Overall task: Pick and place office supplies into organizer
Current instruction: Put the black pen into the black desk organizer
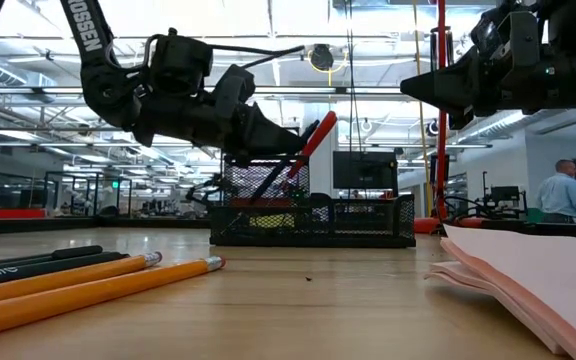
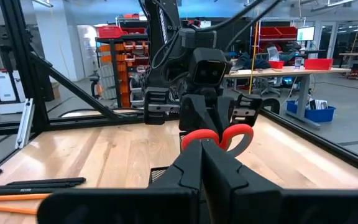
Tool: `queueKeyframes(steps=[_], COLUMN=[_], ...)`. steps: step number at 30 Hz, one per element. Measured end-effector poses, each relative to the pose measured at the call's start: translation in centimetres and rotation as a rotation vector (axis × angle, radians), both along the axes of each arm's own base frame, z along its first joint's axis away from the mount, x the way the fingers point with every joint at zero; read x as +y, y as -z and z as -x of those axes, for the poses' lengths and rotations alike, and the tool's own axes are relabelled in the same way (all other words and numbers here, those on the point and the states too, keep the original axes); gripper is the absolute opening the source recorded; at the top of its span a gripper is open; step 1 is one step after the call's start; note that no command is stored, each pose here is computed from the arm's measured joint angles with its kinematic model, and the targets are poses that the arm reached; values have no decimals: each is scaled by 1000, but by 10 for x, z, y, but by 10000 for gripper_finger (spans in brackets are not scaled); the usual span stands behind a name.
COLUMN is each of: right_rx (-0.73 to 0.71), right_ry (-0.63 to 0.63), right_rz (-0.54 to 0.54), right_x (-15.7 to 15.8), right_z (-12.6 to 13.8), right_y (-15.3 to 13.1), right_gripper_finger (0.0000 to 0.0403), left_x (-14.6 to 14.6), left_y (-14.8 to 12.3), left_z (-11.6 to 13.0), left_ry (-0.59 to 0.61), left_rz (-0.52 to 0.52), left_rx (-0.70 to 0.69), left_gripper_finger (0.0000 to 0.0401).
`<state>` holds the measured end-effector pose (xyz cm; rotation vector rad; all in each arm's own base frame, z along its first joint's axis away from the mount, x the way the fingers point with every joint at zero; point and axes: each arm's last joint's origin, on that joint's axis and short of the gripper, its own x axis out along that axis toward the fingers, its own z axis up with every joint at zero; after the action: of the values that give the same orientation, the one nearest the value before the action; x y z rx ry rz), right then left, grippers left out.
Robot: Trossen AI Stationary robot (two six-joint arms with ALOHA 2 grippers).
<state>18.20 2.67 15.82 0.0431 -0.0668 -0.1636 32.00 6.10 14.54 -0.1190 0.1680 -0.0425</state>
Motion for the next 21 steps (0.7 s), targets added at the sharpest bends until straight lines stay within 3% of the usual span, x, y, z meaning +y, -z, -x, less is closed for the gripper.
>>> queueKeyframes(steps=[4, 13, 18, 21], right_rx=[5, 6, 6, 7], right_ry=[-1, -2, -4, -4], right_rz=[-2, -14, -32, -42], right_x=[0, 0, 0, 0], right_z=[0, 0, 0, 0], right_y=[1, 1, 1, 1], right_gripper_finger=[4, 4, 4, 4], left_x=[0, 0, -7, -25], left_y=[0, -1, -25, -46], left_z=[0, 1, 8, 20], left_ry=[1, 6, 18, 37], left_rz=[2, 24, 12, -14], left_rx=[0, 6, 5, 74], left_gripper_finger=[49, 154, 186, 190])
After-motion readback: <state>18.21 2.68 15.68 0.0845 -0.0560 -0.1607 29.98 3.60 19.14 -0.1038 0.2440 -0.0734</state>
